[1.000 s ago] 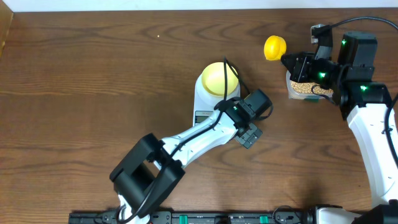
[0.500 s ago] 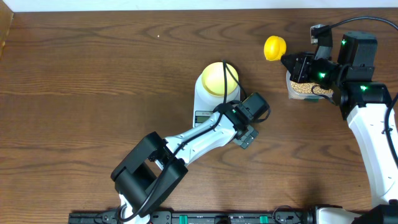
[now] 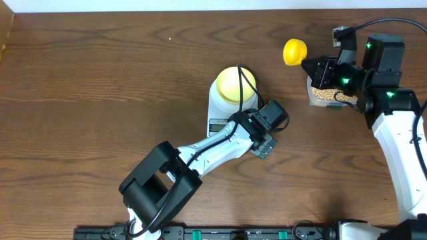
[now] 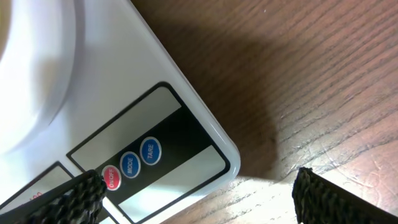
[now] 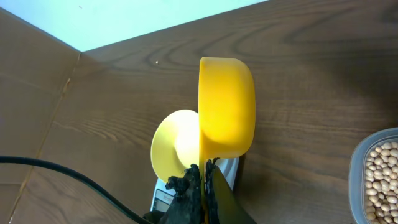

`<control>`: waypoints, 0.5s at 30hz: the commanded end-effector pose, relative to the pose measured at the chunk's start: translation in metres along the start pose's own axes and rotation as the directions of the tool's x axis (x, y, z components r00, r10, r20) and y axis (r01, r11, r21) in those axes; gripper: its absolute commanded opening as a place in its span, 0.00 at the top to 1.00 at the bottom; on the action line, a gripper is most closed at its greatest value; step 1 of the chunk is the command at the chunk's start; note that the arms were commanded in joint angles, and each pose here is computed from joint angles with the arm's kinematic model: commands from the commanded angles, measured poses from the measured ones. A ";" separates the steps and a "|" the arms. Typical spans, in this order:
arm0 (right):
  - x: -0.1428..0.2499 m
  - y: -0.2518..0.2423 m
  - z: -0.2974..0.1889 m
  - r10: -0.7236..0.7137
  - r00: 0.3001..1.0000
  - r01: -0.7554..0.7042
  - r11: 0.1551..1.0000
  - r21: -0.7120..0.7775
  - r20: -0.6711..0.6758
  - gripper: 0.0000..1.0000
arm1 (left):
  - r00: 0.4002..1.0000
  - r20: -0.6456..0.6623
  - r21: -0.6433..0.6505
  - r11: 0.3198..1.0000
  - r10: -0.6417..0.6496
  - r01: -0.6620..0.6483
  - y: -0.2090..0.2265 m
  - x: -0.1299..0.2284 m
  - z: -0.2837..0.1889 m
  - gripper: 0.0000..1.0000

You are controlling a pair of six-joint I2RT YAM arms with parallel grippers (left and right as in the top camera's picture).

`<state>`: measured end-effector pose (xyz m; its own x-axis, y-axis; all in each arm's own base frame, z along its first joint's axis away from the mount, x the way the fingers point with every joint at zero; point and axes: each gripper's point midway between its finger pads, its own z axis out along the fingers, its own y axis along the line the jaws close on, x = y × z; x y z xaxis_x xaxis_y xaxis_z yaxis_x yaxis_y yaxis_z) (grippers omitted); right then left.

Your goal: Scoop item into bowl and weigh 50g on scale

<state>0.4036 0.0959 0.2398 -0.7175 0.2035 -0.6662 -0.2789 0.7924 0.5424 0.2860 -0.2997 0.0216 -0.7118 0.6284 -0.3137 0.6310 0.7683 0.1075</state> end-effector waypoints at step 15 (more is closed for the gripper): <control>-0.009 0.006 -0.006 -0.038 0.999 0.038 0.999 -0.008 0.024 0.99 | 0.999 -0.022 -0.017 0.999 -0.044 0.044 0.008 0.012 0.013 0.02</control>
<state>0.4036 0.0959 0.2399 -0.7154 0.1974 -0.6703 -0.2846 0.7938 0.5375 0.2886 -0.2942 0.0160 -0.7336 0.6003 -0.3185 0.6039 0.7908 0.0995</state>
